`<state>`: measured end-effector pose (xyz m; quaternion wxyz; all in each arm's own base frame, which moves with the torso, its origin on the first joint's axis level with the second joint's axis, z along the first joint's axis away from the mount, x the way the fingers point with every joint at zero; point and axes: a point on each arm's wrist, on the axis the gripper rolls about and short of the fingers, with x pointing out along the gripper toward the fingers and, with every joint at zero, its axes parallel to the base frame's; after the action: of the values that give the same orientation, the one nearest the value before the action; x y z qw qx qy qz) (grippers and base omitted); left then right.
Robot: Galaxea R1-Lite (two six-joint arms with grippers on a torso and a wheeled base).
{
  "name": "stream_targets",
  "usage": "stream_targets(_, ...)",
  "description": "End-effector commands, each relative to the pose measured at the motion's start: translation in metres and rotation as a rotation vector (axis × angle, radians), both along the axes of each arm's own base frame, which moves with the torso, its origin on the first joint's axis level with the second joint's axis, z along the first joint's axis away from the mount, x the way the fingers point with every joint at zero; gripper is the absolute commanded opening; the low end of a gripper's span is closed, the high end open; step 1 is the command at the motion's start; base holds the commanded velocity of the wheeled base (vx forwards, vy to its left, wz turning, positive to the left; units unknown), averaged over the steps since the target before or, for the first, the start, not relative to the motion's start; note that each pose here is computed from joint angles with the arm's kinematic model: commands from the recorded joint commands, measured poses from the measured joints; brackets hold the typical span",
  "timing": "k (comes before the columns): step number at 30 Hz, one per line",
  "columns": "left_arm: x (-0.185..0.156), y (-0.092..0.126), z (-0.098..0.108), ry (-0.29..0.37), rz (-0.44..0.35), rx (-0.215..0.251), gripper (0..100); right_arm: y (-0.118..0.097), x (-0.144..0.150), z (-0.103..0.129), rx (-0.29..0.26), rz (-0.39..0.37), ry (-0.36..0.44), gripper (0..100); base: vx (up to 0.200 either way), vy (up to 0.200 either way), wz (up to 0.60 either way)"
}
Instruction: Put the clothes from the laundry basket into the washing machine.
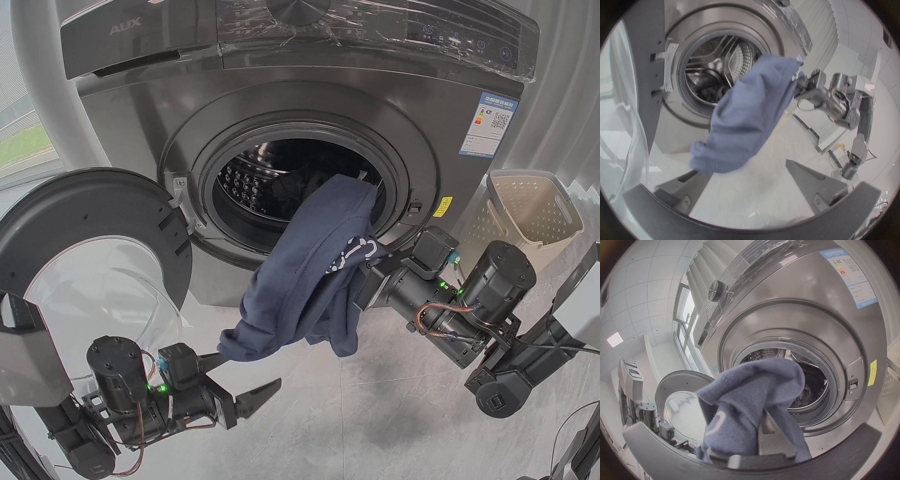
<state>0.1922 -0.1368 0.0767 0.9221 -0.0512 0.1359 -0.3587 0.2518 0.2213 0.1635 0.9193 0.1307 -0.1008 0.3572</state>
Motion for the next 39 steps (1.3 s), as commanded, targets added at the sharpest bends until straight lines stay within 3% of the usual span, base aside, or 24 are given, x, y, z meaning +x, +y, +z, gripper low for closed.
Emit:
stream_targets(1, -0.015, 0.001, -0.020, 0.091, -0.043, 0.073, 100, 0.000, 0.001, -0.001, 0.000, -0.001, 0.002, 0, 0.000, 0.000, 0.00)
stream_targets(8, -0.026, -0.003, -0.022, 0.106, -0.088, 0.090, 100, 0.002, 0.003, 0.003, 0.011, -0.001, -0.010, 0, 0.000, 0.000, 0.00)
stream_targets(11, -0.013, -0.014, -0.006, 0.012, -0.091, 0.030, 100, 0.003, 0.003, -0.002, 0.001, 0.002, 0.001, 0, 0.000, 0.000, 0.00)
stream_targets(12, -0.013, -0.014, -0.006, 0.012, -0.091, 0.030, 100, 0.003, 0.003, -0.002, 0.001, 0.002, 0.001, 0, 0.000, 0.000, 0.00)
stream_targets(13, -0.002, -0.022, 0.011, -0.070, -0.086, -0.030, 100, 0.004, 0.004, -0.004, -0.003, 0.004, 0.006, 0, 0.000, 0.000, 0.00)
stream_targets(14, 0.004, -0.027, 0.016, -0.099, -0.087, -0.050, 100, 0.005, 0.004, -0.004, -0.003, 0.004, 0.006, 0, 0.000, 0.000, 0.00)
stream_targets(18, 0.017, -0.043, 0.028, -0.166, -0.094, -0.097, 100, 0.010, 0.001, -0.006, -0.007, 0.019, 0.011, 0, 0.000, 0.000, 0.00)
stream_targets(39, 0.075, -0.086, 0.006, -0.218, -0.083, -0.114, 100, 0.026, -0.017, -0.006, 0.004, 0.074, 0.019, 0, 0.000, 0.000, 0.00)
